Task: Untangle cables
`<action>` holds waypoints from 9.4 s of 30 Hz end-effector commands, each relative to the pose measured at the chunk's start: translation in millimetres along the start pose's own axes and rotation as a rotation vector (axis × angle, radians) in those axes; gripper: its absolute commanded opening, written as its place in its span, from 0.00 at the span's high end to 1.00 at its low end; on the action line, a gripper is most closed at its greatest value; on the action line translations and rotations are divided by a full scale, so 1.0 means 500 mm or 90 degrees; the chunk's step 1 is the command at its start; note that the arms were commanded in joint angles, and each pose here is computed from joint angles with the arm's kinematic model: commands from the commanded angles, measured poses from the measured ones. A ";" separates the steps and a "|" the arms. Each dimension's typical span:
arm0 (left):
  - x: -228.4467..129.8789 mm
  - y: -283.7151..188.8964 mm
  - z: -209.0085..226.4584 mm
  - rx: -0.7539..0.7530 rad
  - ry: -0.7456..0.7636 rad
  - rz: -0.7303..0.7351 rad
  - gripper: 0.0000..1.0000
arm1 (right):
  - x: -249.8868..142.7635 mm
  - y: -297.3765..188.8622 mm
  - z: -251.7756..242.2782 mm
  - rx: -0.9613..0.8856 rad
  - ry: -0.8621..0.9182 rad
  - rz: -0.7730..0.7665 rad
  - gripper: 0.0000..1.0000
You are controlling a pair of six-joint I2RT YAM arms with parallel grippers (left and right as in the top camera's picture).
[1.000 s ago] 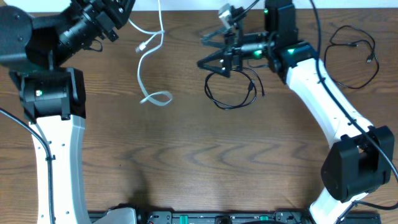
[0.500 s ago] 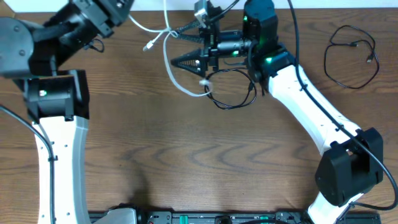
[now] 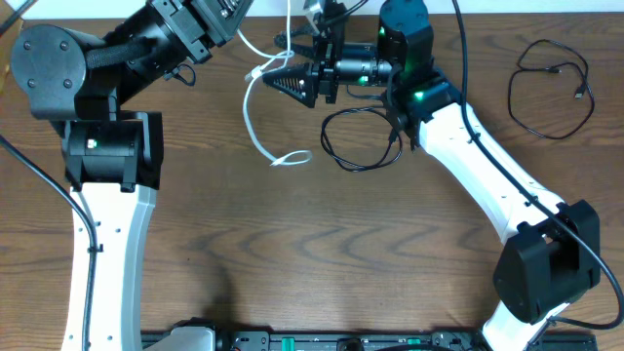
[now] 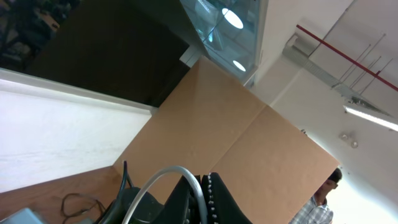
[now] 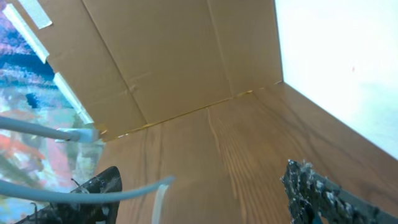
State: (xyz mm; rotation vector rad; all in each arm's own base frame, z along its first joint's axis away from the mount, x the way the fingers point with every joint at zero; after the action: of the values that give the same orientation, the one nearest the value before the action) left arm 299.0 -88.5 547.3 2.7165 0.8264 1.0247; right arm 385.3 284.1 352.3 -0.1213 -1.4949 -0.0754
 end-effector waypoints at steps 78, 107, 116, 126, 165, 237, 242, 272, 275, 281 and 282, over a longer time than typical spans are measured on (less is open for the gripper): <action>-0.079 -0.022 0.278 0.294 -0.108 0.119 0.32 | -0.214 -1.189 0.034 -1.265 0.690 0.144 0.27; -0.131 -0.102 0.409 0.574 -0.076 0.100 0.21 | -0.355 -0.501 -0.187 -0.570 0.592 0.419 0.29; -0.140 -0.112 0.417 0.604 -0.094 0.106 0.21 | -0.474 -0.376 -0.174 -0.455 0.641 0.503 0.64; -0.142 -0.114 0.417 0.606 -0.098 0.108 0.21 | -0.521 -0.328 -0.159 -0.374 0.624 0.536 0.65; -0.151 -0.118 0.428 0.619 -0.117 0.120 0.21 | -0.212 -0.336 -0.170 -0.356 0.496 0.349 0.99; -0.166 -0.124 0.466 0.643 -0.155 0.141 0.00 | 0.023 -0.750 -0.077 -0.722 0.393 0.261 0.01; -0.166 -0.124 0.466 0.643 -0.155 0.141 0.00 | 0.075 -0.667 0.023 -0.668 0.373 0.293 0.01; -0.166 -0.124 0.466 0.643 -0.155 0.141 0.00 | -0.032 -0.524 0.180 -0.595 0.096 0.337 0.01; -0.166 -0.124 0.466 0.643 -0.155 0.141 0.00 | -0.077 -0.529 0.213 -0.623 0.014 0.279 0.01; -0.166 -0.124 0.466 0.643 -0.155 0.141 0.00 | -0.189 -0.540 0.296 -0.667 -0.113 0.186 0.01; -0.166 -0.124 0.466 0.643 -0.155 0.141 0.01 | -0.213 -0.542 0.311 -0.677 -0.143 0.163 0.01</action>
State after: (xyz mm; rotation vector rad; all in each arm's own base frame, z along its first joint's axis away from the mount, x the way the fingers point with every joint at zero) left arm 368.3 -63.0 307.4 3.6959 1.2654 0.2596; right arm 202.9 32.7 285.2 -1.1952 -1.4629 -0.6198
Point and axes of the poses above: each gripper's point midway between its finger pads, its own y axis out along the fingers, its own z axis along the line the jaws close on, x = y × z, the point moved 8 cm from there along -y, back along the fingers, and after that the axes turned 12 degrees about -y, right-handed, at the moved point
